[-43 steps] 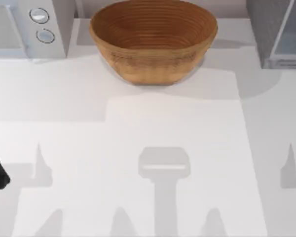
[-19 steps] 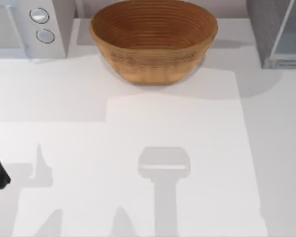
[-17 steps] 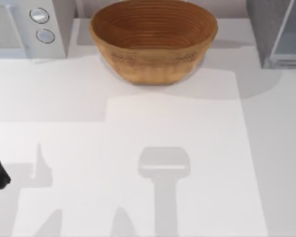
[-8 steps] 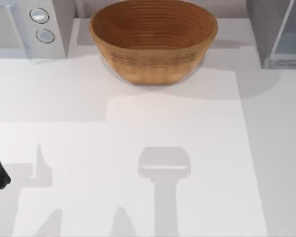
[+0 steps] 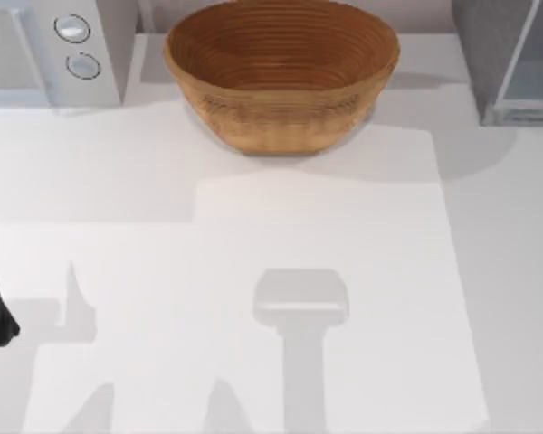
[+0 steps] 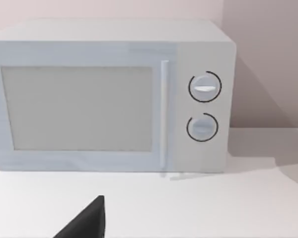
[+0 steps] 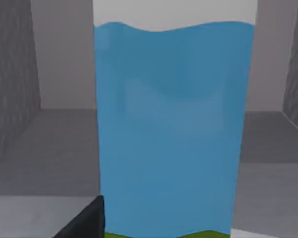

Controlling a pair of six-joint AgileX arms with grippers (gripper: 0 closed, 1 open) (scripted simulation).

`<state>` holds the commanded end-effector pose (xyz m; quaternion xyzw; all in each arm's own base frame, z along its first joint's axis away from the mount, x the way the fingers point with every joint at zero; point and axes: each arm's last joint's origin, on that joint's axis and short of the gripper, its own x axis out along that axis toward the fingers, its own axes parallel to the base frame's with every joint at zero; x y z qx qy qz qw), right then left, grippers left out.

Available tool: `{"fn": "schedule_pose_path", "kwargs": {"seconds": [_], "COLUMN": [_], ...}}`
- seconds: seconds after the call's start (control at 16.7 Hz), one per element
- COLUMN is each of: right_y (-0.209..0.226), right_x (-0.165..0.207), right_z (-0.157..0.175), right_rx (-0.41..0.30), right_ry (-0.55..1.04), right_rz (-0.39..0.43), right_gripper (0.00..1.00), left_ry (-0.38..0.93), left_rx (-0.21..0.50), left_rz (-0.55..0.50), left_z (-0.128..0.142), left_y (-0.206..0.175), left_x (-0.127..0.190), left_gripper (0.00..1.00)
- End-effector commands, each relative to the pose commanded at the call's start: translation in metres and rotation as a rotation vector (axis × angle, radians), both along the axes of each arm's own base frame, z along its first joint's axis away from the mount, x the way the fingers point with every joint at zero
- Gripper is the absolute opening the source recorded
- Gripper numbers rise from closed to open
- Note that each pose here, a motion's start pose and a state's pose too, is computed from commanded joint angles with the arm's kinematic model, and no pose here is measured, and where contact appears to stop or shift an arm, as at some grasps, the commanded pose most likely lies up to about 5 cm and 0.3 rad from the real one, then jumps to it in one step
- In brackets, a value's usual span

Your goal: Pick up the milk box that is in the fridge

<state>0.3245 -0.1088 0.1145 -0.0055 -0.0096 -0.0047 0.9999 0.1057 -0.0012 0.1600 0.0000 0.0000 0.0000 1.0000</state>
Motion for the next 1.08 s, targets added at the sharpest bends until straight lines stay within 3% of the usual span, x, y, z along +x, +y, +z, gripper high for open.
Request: {"fn": "schedule_pose_path", "kwargs": {"seconds": [0.24, 0.72, 1.08], "right_y": [0.016, 0.019, 0.019], "right_x": [0.049, 0.059, 0.108], "right_z": [0.003, 0.003, 0.004], "right_rx": [0.008, 0.010, 0.009], "right_ry": [0.012, 0.020, 0.012], "right_rz": [0.000, -0.001, 0.000], "right_gripper": [1.00, 1.00, 1.00], "left_ry": [0.000, 0.000, 0.000], "left_rx": [0.000, 0.000, 0.000], "left_rz": [0.000, 0.000, 0.000], "left_z": [0.000, 0.000, 0.000], "left_y": [0.000, 0.000, 0.000], "left_x": [0.000, 0.000, 0.000], "left_gripper": [1.00, 1.00, 1.00]}}
